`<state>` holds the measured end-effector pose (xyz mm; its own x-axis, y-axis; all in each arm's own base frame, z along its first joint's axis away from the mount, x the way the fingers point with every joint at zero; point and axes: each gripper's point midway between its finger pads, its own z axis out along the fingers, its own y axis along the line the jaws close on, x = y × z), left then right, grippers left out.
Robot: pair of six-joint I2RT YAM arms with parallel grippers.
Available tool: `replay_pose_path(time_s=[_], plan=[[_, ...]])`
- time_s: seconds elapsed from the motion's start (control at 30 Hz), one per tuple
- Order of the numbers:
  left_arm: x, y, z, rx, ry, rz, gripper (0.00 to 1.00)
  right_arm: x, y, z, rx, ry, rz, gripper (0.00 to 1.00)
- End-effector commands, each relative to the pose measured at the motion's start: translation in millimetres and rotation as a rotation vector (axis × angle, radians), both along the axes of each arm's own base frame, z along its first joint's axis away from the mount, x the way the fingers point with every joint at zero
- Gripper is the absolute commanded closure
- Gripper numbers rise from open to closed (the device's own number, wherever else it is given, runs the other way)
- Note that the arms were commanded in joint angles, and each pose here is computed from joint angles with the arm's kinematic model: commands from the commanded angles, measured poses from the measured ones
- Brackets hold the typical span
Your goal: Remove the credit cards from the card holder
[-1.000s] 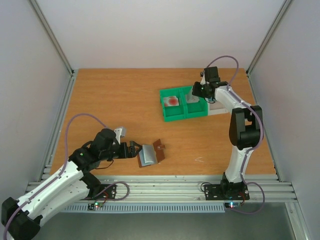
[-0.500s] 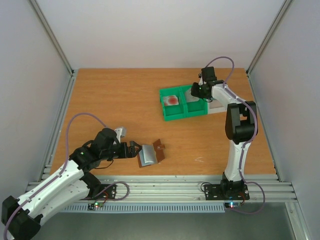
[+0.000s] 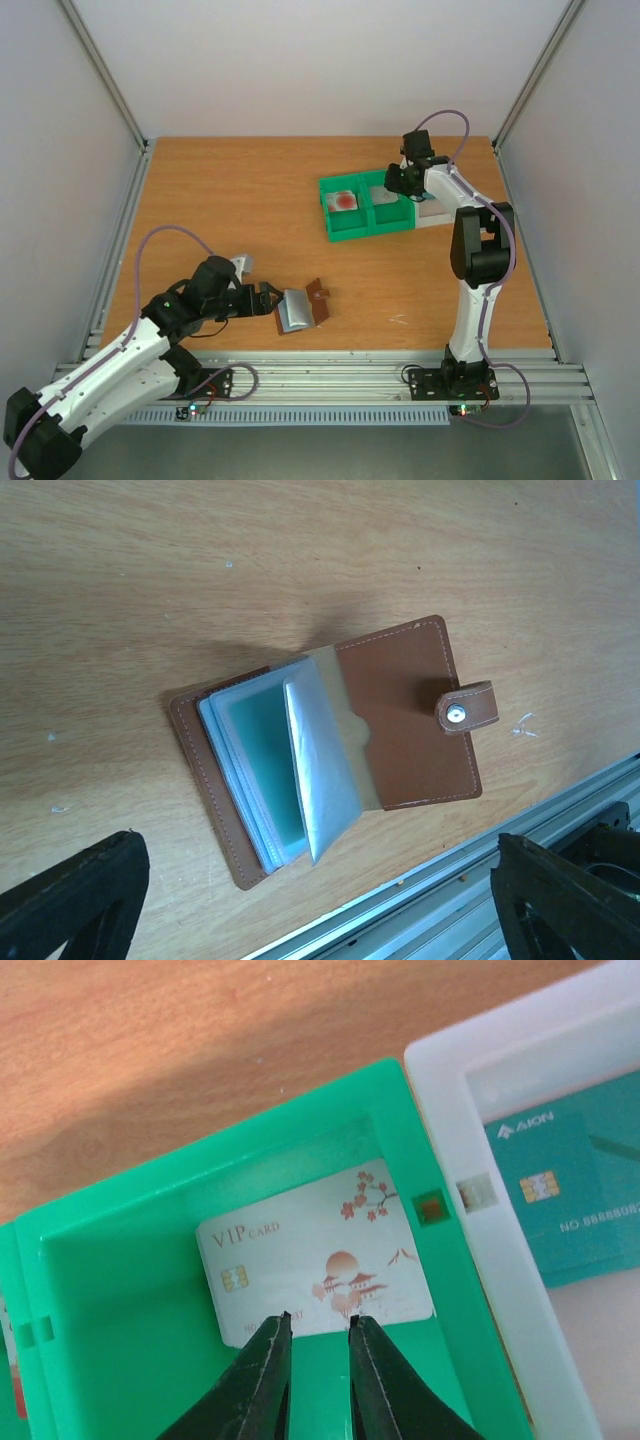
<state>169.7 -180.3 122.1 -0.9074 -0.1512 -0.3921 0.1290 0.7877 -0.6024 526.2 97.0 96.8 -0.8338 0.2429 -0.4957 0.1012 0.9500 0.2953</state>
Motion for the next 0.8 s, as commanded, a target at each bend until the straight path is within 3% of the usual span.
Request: replay_pose_path(time_s=[0.0, 0.4, 0.6, 0.77], plan=[[-1, -3, -3, -0.016, 0.017, 0.004, 0.08, -9, 6, 37, 0.041, -0.013, 0.019, 0.81], [-1, -20, -9, -0.154, 0.067, 0.007, 0.11, -69, 22, 81, 0.164, 0.06, -0.027, 0.71], [6, -21, -19, -0.228, 0.091, 0.072, 0.13, -119, 58, 84, 0.239, 0.094, 0.057, 0.66], [7, -23, -29, -0.29, 0.126, 0.09, 0.15, -169, 102, 82, 0.255, 0.119, 0.186, 0.56]])
